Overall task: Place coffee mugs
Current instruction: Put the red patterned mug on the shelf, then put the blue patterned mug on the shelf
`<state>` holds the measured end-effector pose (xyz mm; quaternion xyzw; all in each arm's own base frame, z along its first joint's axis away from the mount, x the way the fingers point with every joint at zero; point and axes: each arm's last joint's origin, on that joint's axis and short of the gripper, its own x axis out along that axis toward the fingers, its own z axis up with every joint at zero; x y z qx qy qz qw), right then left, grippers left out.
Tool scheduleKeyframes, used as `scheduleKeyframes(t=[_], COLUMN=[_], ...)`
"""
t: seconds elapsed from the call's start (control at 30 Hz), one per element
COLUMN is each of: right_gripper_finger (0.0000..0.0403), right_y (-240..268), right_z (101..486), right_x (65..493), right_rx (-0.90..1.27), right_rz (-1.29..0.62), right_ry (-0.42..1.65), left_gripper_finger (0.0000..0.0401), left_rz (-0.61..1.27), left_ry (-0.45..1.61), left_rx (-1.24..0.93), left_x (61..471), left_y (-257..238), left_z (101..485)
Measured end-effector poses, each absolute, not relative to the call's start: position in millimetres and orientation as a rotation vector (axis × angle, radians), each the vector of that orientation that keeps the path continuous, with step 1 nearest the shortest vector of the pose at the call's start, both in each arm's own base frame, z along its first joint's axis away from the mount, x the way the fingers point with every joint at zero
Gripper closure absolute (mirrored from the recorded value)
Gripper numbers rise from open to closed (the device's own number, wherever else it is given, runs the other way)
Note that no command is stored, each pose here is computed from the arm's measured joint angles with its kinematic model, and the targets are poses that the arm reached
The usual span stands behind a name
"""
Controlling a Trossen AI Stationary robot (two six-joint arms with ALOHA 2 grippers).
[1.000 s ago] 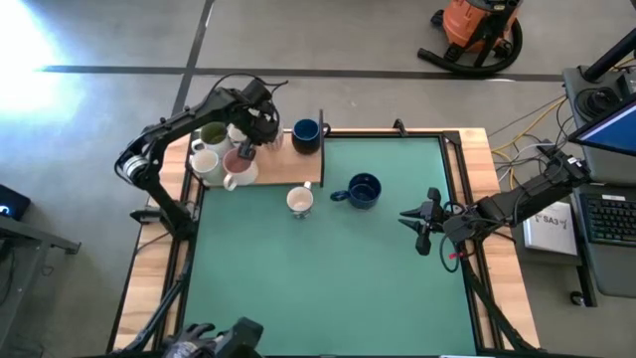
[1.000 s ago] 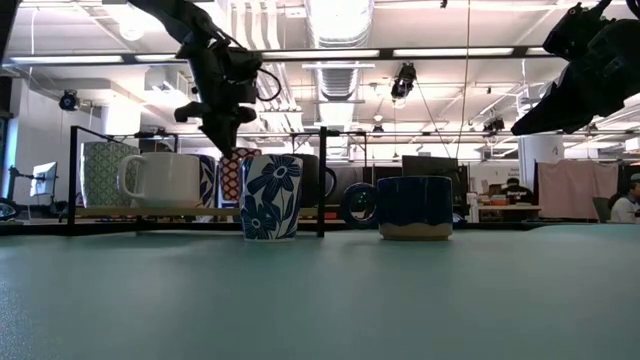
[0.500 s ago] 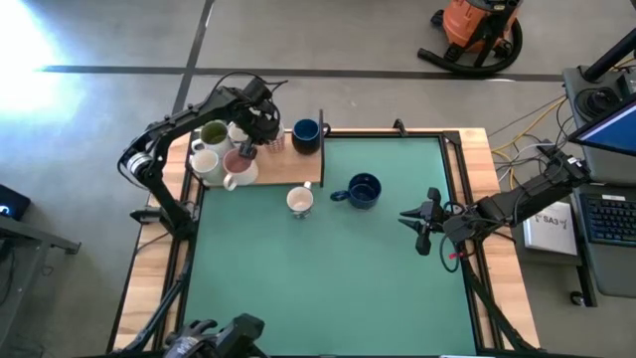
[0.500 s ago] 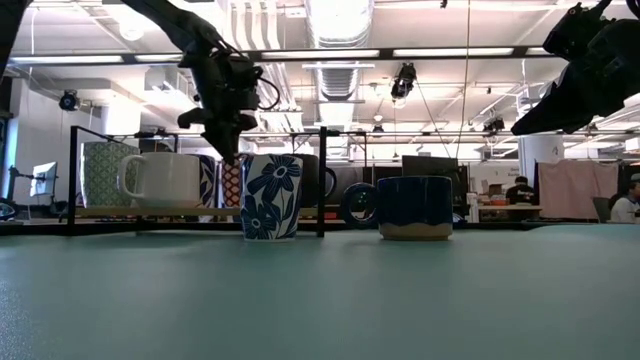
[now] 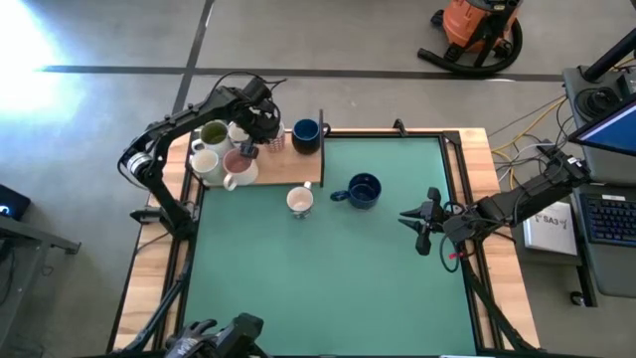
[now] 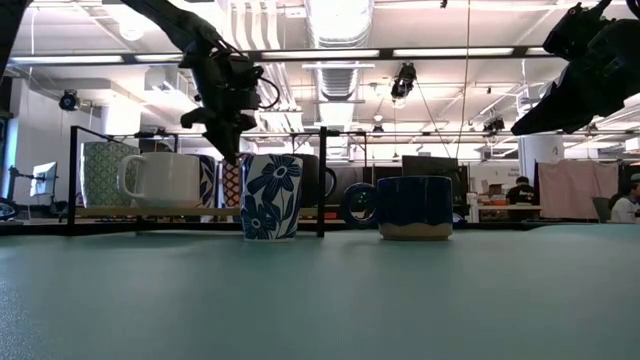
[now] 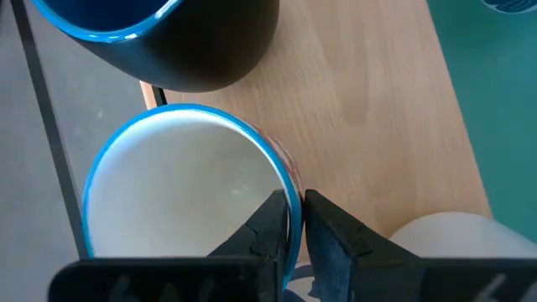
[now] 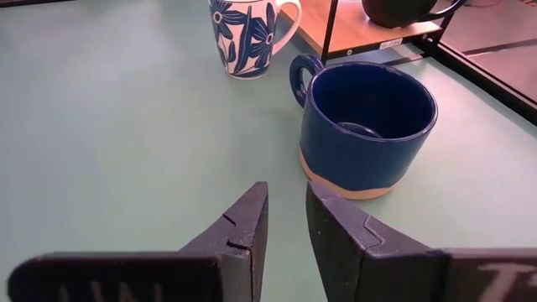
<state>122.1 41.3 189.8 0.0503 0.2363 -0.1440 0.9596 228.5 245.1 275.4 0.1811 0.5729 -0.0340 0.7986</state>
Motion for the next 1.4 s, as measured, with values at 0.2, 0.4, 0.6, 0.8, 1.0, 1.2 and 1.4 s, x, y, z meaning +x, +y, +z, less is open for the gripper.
scheduleKeyframes(t=[0.2,0.4,0.6,0.8,1.0,1.2,1.4], right_gripper_finger=[0.0325,0.0318,0.0325,0.0330,0.0322,0.0317,0.0316], right_y=[41.3,41.3,41.3,41.3,41.3,41.3,41.3], right_z=[189.8,189.8,189.9,189.8,189.8,189.9,189.8], right_x=[122.1,122.0,122.1,122.1,122.1,122.1,122.0], right_rx=[0.102,0.102,0.102,0.102,0.102,0.102,0.101], right_rz=[-0.292,-0.292,-0.292,-0.292,-0.292,-0.292,-0.292], right_ry=[0.479,0.479,0.479,0.479,0.479,0.479,0.479], left_gripper_finger=[0.0357,0.0342,0.0340,0.0339,0.0339,0.0339,0.0339], left_rz=[-0.074,-0.073,-0.049,-0.038,-0.081,-0.108,-0.136], left_ry=[1.228,1.228,1.208,1.203,1.163,1.126,1.104], left_rx=[0.388,0.389,0.403,0.375,0.331,0.378,0.351], left_x=[228.5,228.4,226.4,224.0,219.1,223.1,237.5], left_y=[245.0,244.9,242.8,238.3,223.5,199.6,171.4], left_z=[275.5,275.9,287.2,296.6,307.7,323.4,329.2])
